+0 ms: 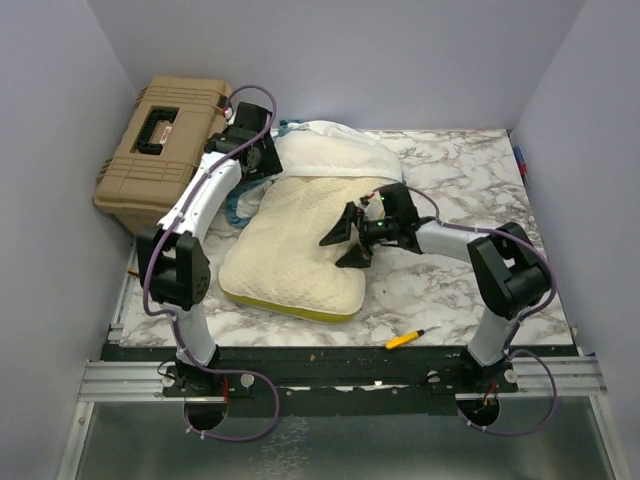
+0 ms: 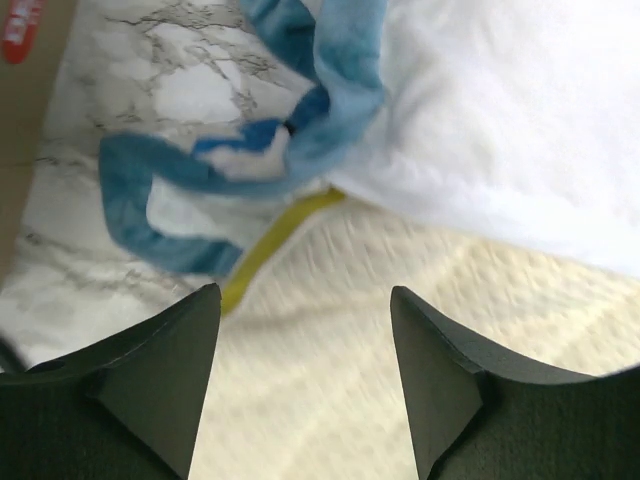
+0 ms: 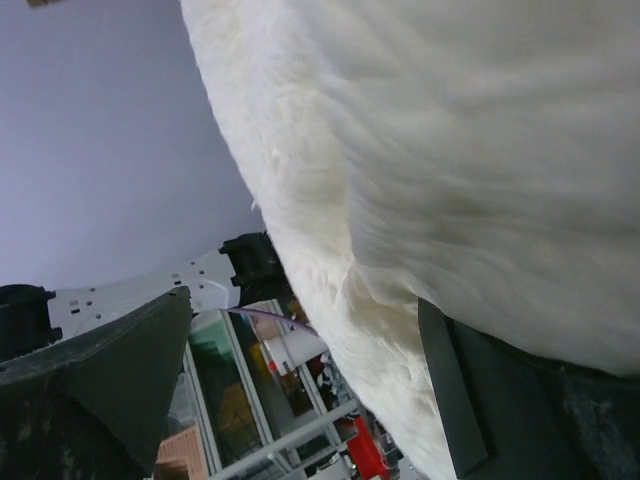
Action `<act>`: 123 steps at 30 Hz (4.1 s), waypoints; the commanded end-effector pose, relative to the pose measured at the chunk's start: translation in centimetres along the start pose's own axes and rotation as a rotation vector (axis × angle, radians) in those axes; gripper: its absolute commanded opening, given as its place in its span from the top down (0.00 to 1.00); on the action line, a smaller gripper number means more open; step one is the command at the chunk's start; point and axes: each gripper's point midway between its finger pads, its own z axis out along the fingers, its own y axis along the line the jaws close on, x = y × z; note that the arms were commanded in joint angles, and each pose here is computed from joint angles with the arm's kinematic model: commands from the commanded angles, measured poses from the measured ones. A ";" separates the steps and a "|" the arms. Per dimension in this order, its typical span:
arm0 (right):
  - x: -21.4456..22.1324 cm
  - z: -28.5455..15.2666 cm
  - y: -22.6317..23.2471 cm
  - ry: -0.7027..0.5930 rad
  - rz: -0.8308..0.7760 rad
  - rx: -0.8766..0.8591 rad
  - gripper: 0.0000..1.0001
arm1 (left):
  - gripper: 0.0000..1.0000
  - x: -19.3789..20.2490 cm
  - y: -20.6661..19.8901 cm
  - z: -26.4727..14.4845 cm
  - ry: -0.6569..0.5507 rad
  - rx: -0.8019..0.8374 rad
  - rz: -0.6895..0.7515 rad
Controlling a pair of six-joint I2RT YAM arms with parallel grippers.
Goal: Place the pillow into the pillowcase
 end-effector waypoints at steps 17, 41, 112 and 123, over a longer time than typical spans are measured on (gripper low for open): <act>-7.1 -13.9 -6.2 -0.349 -0.047 0.257 0.00 | 0.34 17.9 -11.2 -8.8 0.153 0.236 0.339; -12.5 -14.2 -10.6 -0.382 -0.013 0.319 0.01 | 0.94 21.7 -8.5 -4.9 -0.003 -0.347 0.851; -2.4 -9.7 5.1 -0.238 -0.441 0.194 0.16 | 0.95 13.2 -5.9 -6.9 0.040 0.055 0.237; -6.0 -17.7 -4.6 -0.508 -0.130 0.399 0.01 | 0.26 11.6 -14.5 -8.8 -0.123 0.144 0.428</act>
